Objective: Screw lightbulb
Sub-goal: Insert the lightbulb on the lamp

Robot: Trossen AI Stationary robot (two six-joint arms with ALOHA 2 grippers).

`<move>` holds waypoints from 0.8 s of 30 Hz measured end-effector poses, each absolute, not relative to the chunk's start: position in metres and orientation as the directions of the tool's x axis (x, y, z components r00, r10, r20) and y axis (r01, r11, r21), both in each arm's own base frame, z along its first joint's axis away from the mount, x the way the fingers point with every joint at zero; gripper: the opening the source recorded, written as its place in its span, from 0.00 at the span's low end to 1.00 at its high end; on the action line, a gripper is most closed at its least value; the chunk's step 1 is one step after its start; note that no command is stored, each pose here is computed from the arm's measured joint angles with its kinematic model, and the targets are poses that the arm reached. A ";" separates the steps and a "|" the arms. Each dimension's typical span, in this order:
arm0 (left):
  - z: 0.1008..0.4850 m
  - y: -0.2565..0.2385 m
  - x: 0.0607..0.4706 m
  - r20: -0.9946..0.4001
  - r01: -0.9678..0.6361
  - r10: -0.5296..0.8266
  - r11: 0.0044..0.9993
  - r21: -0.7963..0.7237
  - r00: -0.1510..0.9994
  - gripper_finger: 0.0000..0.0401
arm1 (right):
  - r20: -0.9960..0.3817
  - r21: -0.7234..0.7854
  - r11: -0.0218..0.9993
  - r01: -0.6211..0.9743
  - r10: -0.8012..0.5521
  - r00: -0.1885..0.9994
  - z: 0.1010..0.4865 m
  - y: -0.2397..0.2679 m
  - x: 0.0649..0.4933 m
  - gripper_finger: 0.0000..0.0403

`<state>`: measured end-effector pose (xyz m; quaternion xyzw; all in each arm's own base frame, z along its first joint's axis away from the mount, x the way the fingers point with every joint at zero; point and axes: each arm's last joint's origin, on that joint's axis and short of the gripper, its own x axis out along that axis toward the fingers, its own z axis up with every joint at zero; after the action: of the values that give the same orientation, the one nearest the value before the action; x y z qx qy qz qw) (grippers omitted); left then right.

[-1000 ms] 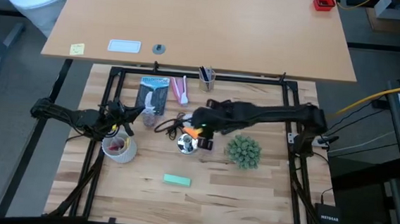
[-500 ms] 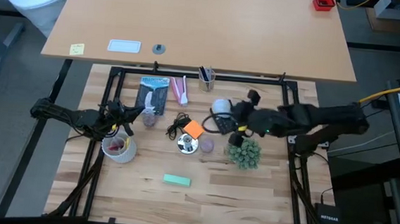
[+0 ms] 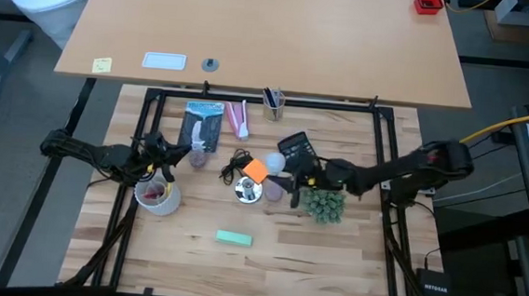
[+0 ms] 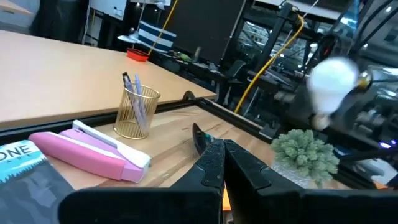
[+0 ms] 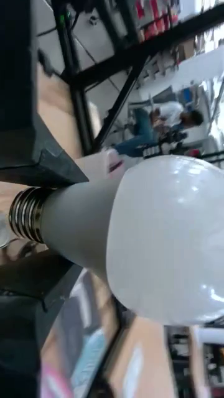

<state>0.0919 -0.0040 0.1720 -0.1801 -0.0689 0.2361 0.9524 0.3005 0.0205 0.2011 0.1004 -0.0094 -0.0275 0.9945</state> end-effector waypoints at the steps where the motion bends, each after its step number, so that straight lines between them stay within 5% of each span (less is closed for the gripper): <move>1: 0.172 -0.004 0.092 0.044 -0.421 0.472 0.821 -0.387 0.880 0.00 | -0.003 0.201 0.978 0.056 -0.057 0.998 0.193 0.019 0.306 0.38; 11: 0.184 -0.009 0.101 0.136 -0.295 0.375 0.867 -0.401 0.917 0.00 | -0.007 0.179 0.984 0.001 0.000 1.000 0.171 0.005 0.358 0.38; 24: 0.189 -0.018 0.133 0.155 -0.273 0.344 0.894 -0.354 0.926 0.00 | -0.089 0.140 0.990 0.001 0.012 0.996 0.143 0.007 0.369 0.38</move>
<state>0.1327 -0.0183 0.1892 -0.1652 -0.1075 0.1597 0.9673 0.3688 0.0068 0.1432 0.0700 0.0449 0.0028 0.9965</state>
